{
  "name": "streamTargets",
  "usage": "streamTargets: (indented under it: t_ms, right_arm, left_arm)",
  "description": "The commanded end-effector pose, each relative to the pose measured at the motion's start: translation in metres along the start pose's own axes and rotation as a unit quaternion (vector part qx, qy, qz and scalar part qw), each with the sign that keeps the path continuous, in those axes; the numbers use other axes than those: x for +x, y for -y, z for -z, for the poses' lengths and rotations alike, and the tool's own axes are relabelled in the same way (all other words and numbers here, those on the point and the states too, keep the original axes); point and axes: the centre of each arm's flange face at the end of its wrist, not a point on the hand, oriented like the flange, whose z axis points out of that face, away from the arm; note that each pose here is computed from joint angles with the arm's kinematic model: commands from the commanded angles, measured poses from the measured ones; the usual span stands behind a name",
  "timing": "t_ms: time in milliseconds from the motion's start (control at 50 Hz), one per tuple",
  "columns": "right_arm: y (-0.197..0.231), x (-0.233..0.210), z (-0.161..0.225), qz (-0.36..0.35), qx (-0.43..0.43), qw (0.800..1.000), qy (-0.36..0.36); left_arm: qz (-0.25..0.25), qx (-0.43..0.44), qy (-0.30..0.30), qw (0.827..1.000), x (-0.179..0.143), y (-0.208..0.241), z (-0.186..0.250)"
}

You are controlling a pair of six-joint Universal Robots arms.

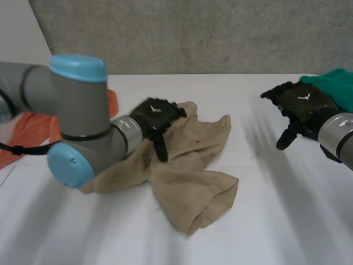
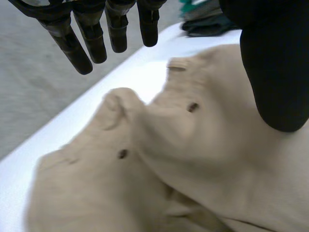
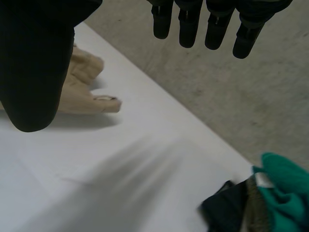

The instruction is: Fold the laundry.

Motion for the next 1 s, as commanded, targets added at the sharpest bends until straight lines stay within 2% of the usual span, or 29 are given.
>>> streamTargets:
  t_ms: [20, 100, 200, 260, 360, 420, 580, 680, 800, 920, 1000]
  right_arm:
    - [-0.005, -0.033, 0.01, -0.011, -0.046, 0.997, 0.06]
    - [-0.006, -0.057, 0.016, -0.009, -0.057, 0.994, 0.096]
    - [-0.01, -0.076, 0.003, 0.01, -0.046, 0.991, 0.124]
    - [-0.014, -0.083, -0.021, 0.046, -0.007, 0.99, 0.134]
    - [-0.034, -0.09, -0.068, 0.141, 0.048, 0.979, 0.137]
    - [-0.047, -0.091, -0.087, 0.177, 0.052, 0.973, 0.136]
    - [-0.073, -0.108, -0.107, 0.174, 0.039, 0.971, 0.159]
    - [-0.074, -0.111, -0.11, 0.154, 0.044, 0.975, 0.156]
    - [-0.055, -0.097, -0.1, 0.121, 0.054, 0.983, 0.13]
    - [-0.018, -0.064, -0.072, 0.097, 0.067, 0.99, 0.073]
    - [0.025, -0.037, -0.036, 0.078, 0.088, 0.993, 0.031]
  left_arm:
    - [0.029, 0.057, 0.142, 0.988, -0.067, 0.038, 0.036]
    - [0.049, 0.014, 0.178, 0.983, -0.083, 0.021, 0.051]
    - [0.067, -0.056, 0.172, 0.981, -0.071, -0.011, 0.066]
    - [0.082, -0.076, 0.155, 0.982, -0.052, -0.027, 0.073]
    - [0.09, -0.053, 0.095, 0.99, 0.01, -0.029, 0.079]
    - [0.088, -0.047, 0.077, 0.992, 0.039, -0.032, 0.076]
    - [0.071, -0.077, 0.096, 0.99, 0.068, -0.055, 0.046]
    - [0.071, -0.067, 0.073, 0.993, 0.081, -0.055, 0.022]
    - [0.074, -0.047, 0.082, 0.993, 0.081, -0.037, 0.014]
    - [0.089, 0.012, 0.124, 0.988, 0.051, 0.013, 0.031]
    - [0.093, 0.07, 0.138, 0.984, 0.014, 0.055, 0.057]
